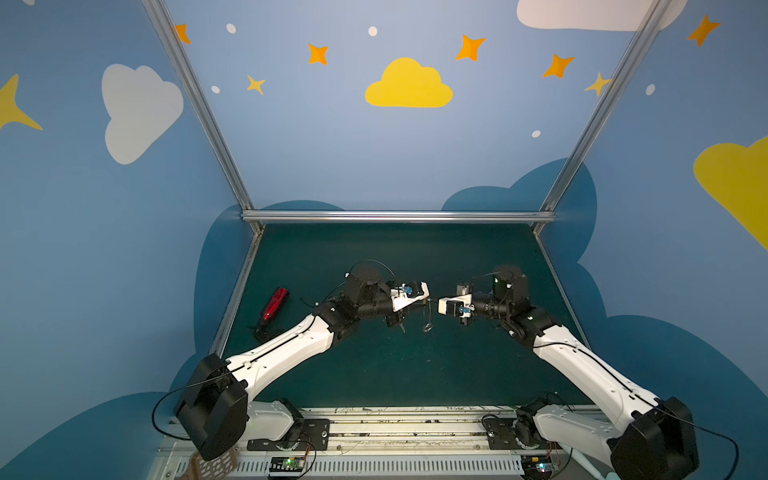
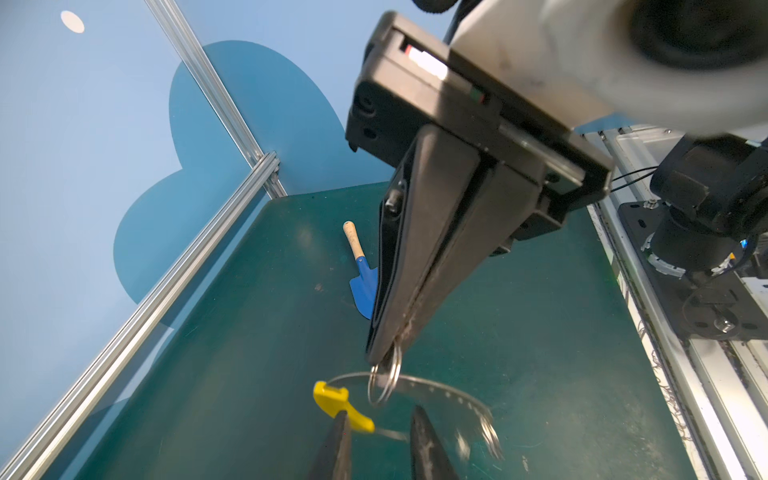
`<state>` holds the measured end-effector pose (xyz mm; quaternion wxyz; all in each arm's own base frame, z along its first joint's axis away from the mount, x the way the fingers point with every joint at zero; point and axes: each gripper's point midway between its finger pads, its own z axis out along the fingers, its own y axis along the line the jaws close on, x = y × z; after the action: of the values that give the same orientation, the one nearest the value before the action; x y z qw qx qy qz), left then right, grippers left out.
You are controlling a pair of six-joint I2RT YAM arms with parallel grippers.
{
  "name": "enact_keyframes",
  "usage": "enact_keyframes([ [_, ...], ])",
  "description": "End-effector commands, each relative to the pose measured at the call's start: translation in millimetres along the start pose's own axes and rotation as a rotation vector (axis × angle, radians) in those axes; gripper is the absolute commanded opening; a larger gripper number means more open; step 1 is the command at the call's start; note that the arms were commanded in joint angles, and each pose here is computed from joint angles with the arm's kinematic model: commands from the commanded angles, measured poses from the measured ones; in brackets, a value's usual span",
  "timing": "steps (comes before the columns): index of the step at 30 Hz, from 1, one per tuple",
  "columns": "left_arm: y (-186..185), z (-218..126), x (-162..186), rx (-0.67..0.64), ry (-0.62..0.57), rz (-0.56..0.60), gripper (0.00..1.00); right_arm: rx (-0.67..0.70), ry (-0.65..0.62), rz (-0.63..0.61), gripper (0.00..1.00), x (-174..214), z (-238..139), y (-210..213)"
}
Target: Put the keys on the keyring
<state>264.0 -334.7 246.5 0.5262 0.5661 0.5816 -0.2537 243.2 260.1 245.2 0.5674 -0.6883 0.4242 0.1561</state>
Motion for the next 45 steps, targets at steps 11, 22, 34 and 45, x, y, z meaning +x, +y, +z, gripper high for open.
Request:
enact_keyframes([
  [11, -1, 9, -12, -0.009, 0.017, 0.085, 0.19, -0.034, 0.001, -0.010, 0.00, -3, 0, 6],
  [22, -1, 15, -5, -0.003, 0.064, 0.096, 0.06, -0.053, 0.021, -0.002, 0.00, -4, -2, 6],
  [34, -6, 2, -27, 0.058, -0.080, 0.064, 0.04, -0.061, 0.061, 0.127, 0.11, 0, -6, 4],
  [45, -8, -12, -42, 0.172, -0.221, -0.028, 0.04, 0.006, 0.019, 0.308, 0.27, 2, -14, -4],
])
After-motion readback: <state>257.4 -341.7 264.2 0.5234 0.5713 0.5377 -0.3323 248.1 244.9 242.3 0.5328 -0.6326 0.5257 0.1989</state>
